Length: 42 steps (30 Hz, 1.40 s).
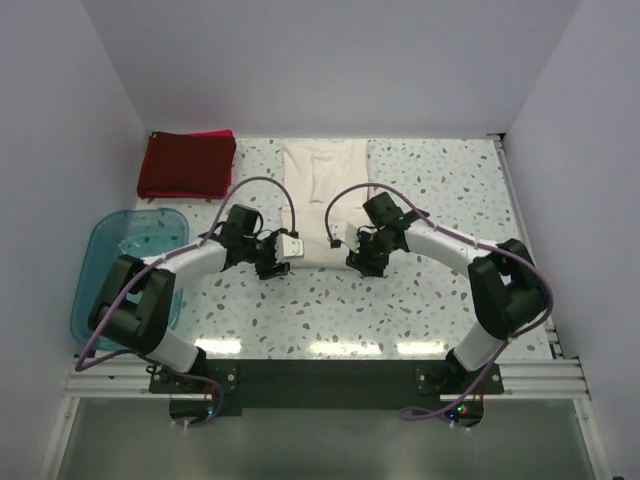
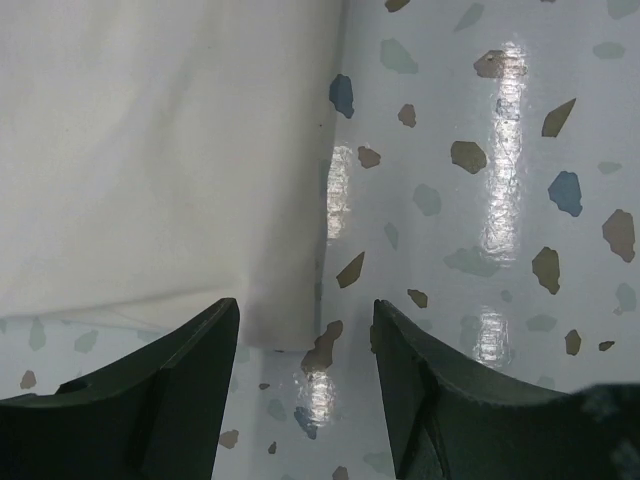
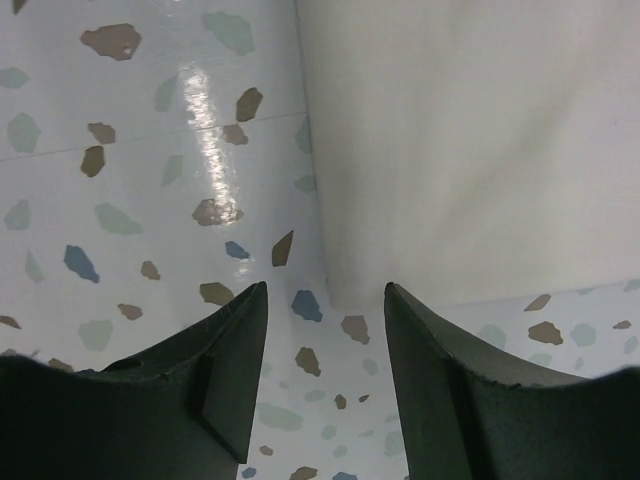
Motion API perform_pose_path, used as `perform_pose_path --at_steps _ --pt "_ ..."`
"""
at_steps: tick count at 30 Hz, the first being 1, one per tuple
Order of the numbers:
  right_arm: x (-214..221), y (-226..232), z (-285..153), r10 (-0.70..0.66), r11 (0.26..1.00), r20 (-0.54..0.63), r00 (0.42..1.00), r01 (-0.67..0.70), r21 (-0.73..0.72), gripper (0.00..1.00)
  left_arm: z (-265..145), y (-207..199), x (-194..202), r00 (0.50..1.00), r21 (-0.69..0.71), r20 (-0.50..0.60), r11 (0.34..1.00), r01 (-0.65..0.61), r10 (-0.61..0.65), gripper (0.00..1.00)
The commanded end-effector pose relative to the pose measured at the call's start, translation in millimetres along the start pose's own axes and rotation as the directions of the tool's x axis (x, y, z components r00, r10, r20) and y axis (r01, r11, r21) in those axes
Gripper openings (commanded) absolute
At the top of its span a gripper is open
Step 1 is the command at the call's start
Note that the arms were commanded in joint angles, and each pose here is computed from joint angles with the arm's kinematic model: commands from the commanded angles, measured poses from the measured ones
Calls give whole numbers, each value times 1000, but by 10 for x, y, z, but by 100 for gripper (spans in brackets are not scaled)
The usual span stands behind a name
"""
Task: Fold and stack the t-shirts
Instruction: Fold the tshirt
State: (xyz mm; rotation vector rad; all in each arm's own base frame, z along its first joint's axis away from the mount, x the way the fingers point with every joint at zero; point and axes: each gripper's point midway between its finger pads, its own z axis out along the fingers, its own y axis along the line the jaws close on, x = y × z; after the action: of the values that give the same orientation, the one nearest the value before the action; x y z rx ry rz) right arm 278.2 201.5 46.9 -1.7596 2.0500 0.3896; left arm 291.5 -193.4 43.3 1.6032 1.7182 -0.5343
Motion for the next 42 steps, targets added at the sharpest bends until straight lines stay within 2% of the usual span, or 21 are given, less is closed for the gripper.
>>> perform_pose_path --at_steps 1,10,13,14,16,17,18,19,20,21,24,29,36,39,42 --pt "-30 -267 79 -60 994 8 998 59 91 54 16 267 -181 975 -112 15 969 -218 221 61" --pt "142 -229 277 -74 996 -37 997 76 55 52 177 207 158 964 -62 -90 965 -256 250 59" --pt "233 -203 357 -66 997 -64 996 69 43 51 209 211 219 960 -47 -117 964 -261 254 53" --pt "278 -205 378 -67 997 -81 994 71 43 47 213 215 230 959 -41 -123 964 -262 255 50" --pt "340 -197 407 -64 997 -104 993 68 40 40 223 207 250 961 -20 -134 968 -249 244 35" --pt "344 -201 396 -67 997 -107 992 71 43 27 222 206 250 961 -17 -136 969 -246 242 30" --pt "331 -203 383 -65 997 -107 992 70 45 21 203 213 219 961 -16 -133 969 -246 242 22" --pt "290 -230 336 -67 996 -98 993 73 58 15 195 213 202 963 -15 -130 970 -241 237 19" --pt "273 -226 301 -55 996 -96 994 61 60 5 178 223 166 966 -20 -125 973 -231 227 16" --pt "187 -276 241 -57 995 -79 995 63 75 0 143 266 80 969 -24 -117 975 -221 217 9" --pt "-31 -397 15 -43 993 -34 998 47 112 0 32 423 -170 982 -50 -89 984 -173 168 0" --pt "-287 -634 -449 -11 989 30 999 7 151 0 -250 773 -687 990 -108 -41 984 -140 136 0" --pt "-594 -1013 -989 -43 975 95 995 21 223 0 -534 1200 -1027 996 -229 -22 970 -85 82 0" --pt "-591 -984 -1021 -59 978 88 994 40 205 0 -568 1157 -1076 996 -213 -8 973 -94 94 0" --pt "-539 -853 -1034 -63 983 87 994 47 177 0 -576 936 -1087 993 -149 19 983 -110 114 0"
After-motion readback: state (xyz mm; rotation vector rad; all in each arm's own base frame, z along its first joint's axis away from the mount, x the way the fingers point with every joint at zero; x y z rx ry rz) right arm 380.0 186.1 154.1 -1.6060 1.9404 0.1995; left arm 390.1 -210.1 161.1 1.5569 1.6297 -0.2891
